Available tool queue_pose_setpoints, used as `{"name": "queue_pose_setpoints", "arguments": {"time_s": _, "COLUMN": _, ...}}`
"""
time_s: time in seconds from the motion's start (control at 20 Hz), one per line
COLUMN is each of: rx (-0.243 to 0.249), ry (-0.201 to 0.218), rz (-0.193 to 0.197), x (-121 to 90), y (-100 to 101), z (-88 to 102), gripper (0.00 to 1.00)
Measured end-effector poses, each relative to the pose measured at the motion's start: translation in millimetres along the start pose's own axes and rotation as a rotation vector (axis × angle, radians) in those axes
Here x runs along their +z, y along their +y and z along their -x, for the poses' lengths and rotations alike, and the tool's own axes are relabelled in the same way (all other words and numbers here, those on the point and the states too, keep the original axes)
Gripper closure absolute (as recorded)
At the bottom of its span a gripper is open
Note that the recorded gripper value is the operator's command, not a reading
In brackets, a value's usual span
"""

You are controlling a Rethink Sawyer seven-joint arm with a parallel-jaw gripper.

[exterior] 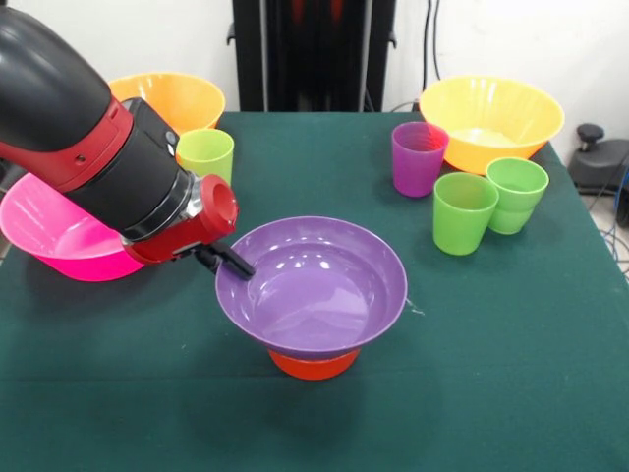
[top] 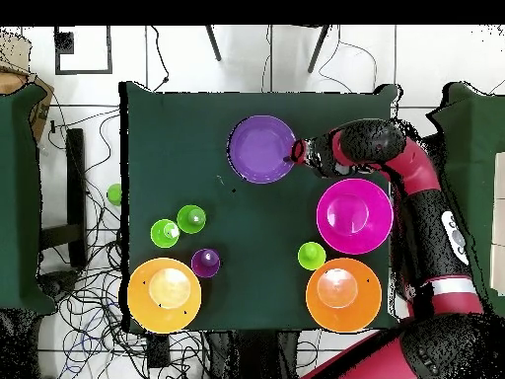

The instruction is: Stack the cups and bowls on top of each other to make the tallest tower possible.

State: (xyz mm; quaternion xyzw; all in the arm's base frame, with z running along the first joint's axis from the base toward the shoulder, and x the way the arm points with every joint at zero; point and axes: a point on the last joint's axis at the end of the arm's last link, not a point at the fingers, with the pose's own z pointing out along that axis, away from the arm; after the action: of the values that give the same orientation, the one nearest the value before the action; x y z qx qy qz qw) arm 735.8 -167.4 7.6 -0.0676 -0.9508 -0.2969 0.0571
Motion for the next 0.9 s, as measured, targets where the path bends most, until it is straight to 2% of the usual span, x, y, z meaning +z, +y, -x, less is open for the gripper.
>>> {"name": "queue_pose_setpoints", "arguments": {"time_s": 0.9, "rx": -0.002, "ry": 0.001, "rz": -0.01, "x": 0.6, "y": -3.3, "z": -1.7, "gripper": 1.0}}
